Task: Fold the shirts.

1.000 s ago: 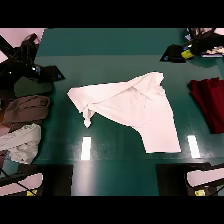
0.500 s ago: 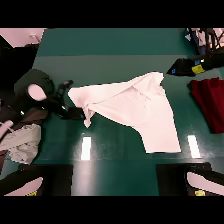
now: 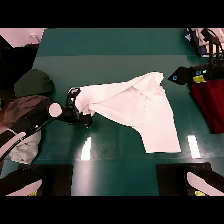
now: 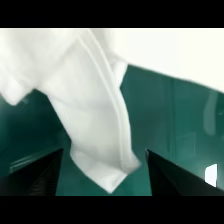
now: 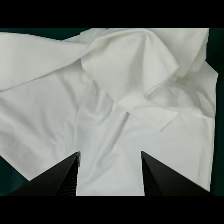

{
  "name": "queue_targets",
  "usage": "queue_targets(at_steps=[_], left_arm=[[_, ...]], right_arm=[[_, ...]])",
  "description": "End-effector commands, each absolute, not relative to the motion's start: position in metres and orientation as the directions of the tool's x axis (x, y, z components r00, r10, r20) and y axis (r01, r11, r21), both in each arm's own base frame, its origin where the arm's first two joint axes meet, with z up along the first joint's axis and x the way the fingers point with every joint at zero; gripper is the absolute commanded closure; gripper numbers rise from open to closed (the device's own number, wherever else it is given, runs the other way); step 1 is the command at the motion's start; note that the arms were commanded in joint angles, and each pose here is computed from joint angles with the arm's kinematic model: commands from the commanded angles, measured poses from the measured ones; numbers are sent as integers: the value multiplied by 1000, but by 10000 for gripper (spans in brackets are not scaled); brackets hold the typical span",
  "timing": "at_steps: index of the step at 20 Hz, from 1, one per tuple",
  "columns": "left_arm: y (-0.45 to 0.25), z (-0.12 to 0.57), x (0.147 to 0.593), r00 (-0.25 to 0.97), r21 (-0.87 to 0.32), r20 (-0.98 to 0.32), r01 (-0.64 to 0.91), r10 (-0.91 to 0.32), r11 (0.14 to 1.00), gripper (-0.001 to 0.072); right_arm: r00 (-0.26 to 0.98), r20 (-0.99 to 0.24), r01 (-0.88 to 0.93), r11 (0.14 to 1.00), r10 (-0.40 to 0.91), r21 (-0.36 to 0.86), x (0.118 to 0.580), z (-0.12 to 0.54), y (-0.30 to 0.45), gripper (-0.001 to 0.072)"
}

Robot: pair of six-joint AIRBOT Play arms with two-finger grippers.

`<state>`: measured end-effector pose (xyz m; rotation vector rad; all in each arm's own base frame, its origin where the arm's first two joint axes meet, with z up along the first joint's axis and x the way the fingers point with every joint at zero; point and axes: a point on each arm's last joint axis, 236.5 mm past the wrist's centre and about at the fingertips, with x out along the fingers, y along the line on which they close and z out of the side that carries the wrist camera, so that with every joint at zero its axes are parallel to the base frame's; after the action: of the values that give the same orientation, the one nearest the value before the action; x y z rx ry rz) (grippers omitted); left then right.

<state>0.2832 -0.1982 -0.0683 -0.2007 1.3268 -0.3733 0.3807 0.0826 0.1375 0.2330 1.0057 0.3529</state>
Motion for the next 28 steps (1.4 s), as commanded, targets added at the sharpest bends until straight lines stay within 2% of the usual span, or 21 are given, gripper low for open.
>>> queue_targets(at_steps=[1,3,4,5,6,8,10,12,14,17,19,21,25,28], left_arm=[[-201,-76,290,216,-354,-902,127,-374,927,83],[-199,-87,281,165,-345,-918,116,-360,932,84],[-199,-89,278,149,-343,-922,113,-357,933,198],[-198,-89,277,144,-342,-923,115,-356,933,477],[-198,-88,276,138,-342,-924,120,-356,932,685],[-198,-76,270,96,-334,-931,167,-352,928,683],[-198,-44,265,73,-313,-934,305,-350,900,683],[-189,-1,270,127,-246,-937,421,-325,873,683],[-164,37,283,245,-133,-932,450,-266,883,683],[-124,53,288,270,-169,-927,321,-261,932,683],[-102,54,294,271,-235,-919,208,-287,949,683],[-94,59,303,301,-303,-891,159,-339,939,683],[-85,66,315,349,-345,-866,105,-359,933,682],[-91,68,314,344,-374,-856,106,-387,921,682]], right_arm=[[491,-776,-181,918,396,354,379,139,83,275],[489,-777,-181,918,396,354,379,138,83,275],[486,-779,-181,917,397,355,378,138,84,275],[480,-782,-181,917,398,355,377,137,84,276],[470,-787,-182,916,399,356,374,136,84,275],[429,-808,-181,915,404,362,364,131,84,275],[362,-839,-162,914,406,372,348,122,77,275],[288,-869,-123,915,403,383,331,104,62,275],[218,-889,-58,915,403,400,314,76,44,275],[149,-891,34,899,428,437,290,32,20,254],[171,-853,95,853,493,513,283,16,13,253],[180,-816,161,802,549,575,280,1,5,253],[136,-756,243,719,640,652,281,-35,8,254],[61,-738,254,704,673,663,284,-60,25,254]])
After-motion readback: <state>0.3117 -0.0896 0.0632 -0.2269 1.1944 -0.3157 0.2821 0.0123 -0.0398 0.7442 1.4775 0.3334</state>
